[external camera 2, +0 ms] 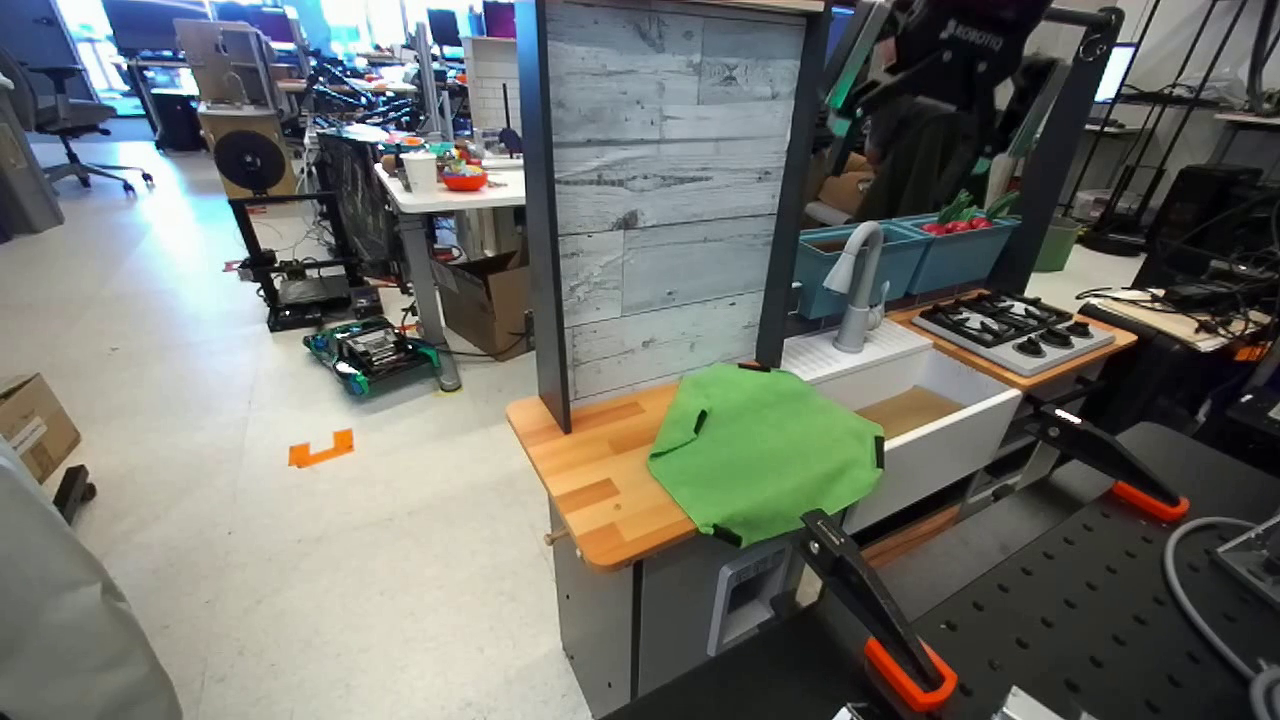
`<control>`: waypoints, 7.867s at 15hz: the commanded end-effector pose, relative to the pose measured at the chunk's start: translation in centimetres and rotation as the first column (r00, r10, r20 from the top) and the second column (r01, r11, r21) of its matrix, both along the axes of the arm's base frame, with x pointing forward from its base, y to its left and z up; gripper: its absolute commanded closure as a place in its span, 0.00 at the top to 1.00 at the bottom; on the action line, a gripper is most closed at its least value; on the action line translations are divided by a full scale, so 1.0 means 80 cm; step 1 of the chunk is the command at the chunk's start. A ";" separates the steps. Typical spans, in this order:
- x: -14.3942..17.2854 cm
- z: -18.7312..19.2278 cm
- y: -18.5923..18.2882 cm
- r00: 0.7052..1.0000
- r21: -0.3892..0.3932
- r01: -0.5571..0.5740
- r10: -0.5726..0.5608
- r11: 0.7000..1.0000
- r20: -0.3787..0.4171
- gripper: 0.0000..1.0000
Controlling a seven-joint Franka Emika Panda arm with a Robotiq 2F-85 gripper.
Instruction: Fold the towel in half
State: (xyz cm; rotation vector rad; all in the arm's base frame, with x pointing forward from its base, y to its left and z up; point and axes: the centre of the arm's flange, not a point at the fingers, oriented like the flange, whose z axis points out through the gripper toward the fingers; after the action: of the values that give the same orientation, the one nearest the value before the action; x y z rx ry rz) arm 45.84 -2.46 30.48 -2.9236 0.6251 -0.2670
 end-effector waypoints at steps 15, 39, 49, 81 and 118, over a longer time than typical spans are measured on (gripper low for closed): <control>0.202 -0.259 -0.045 0.937 0.038 0.338 -0.332 0.940 -0.110 1.00; 0.265 -0.397 0.029 0.918 0.005 0.377 -0.373 0.926 -0.137 0.98; 0.271 -0.402 0.025 0.922 -0.007 0.365 -0.363 0.931 -0.137 0.18; 0.154 -0.285 -0.024 0.957 0.027 0.265 -0.259 0.964 -0.132 0.01; 0.107 -0.358 -0.106 0.917 0.017 0.336 -0.323 0.942 -0.235 1.00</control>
State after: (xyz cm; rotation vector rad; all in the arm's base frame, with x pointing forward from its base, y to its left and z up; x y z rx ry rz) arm 53.87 -11.13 0.07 -2.8233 1.1586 0.0694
